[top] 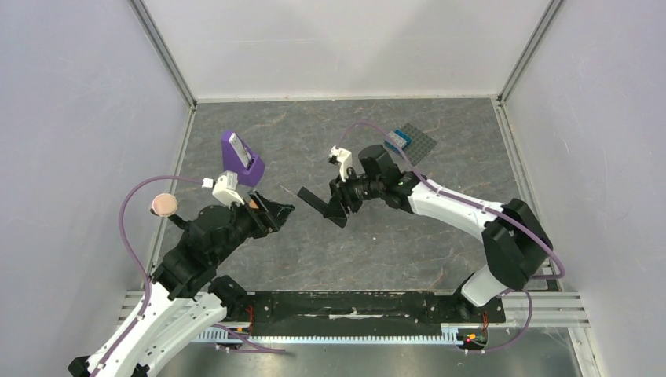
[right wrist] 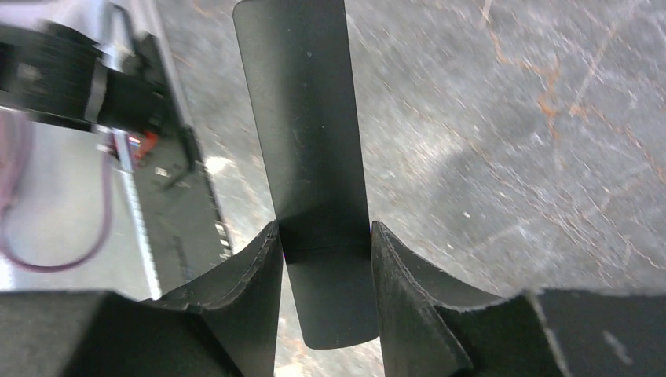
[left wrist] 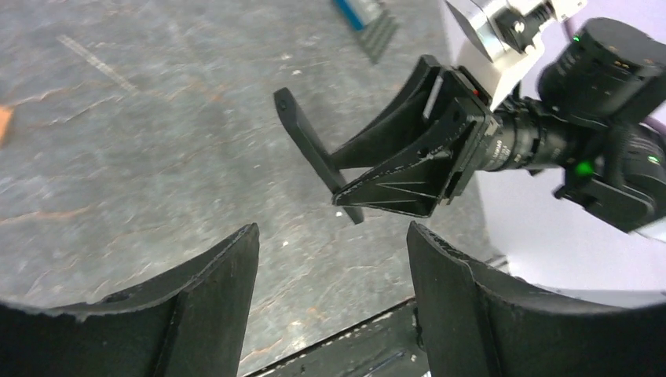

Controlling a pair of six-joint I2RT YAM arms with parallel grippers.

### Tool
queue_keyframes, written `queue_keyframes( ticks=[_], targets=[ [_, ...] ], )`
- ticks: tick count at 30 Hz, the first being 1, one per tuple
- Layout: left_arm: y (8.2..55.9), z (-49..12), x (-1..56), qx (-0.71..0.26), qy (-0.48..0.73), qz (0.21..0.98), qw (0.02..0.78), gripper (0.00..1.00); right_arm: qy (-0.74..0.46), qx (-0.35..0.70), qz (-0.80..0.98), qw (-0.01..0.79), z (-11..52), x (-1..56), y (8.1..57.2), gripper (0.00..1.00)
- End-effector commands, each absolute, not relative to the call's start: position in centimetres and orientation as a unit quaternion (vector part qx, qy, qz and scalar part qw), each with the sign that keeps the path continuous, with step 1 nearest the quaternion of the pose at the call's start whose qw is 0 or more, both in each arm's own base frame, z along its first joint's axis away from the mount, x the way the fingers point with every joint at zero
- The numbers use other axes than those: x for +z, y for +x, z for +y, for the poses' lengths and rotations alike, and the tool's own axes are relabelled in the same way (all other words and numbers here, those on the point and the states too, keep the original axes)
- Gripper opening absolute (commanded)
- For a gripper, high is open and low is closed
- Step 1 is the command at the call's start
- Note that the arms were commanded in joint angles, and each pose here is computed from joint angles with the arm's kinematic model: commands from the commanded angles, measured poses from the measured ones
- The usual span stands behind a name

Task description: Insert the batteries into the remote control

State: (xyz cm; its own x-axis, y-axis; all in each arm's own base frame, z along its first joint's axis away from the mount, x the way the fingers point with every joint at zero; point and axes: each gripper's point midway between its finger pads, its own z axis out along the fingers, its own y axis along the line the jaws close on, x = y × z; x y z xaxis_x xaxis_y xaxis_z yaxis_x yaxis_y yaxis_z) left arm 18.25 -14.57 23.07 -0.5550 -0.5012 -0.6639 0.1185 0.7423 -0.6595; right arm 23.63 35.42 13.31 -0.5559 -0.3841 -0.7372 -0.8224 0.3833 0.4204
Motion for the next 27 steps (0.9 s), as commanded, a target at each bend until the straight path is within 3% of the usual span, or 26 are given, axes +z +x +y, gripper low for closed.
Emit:
queue_keyframes(
  ticks=[1,19,22,27],
  targets=[
    [18.1,-17.0,29.9,-0.425,-0.032,0.738,0.523,0.75,-0.357,0.518,0.725,0.281,37.1,20.8,21.9,0.28],
    [18.8,-21.5,34.2,-0.503,0.040,0.688,0.522,0.76,-0.270,0.709,0.609,0.229,36.0,32.2,16.1,0.29],
    [18.7,-21.9,34.7,-0.526,0.033,0.674,0.518,0.72,-0.263,0.725,0.598,0.217,35.7,32.8,15.6,0.29],
    [18.7,-22.6,35.2,-0.563,0.017,0.649,0.511,0.56,-0.245,0.748,0.586,0.195,35.5,32.8,15.1,0.31]
  ],
)
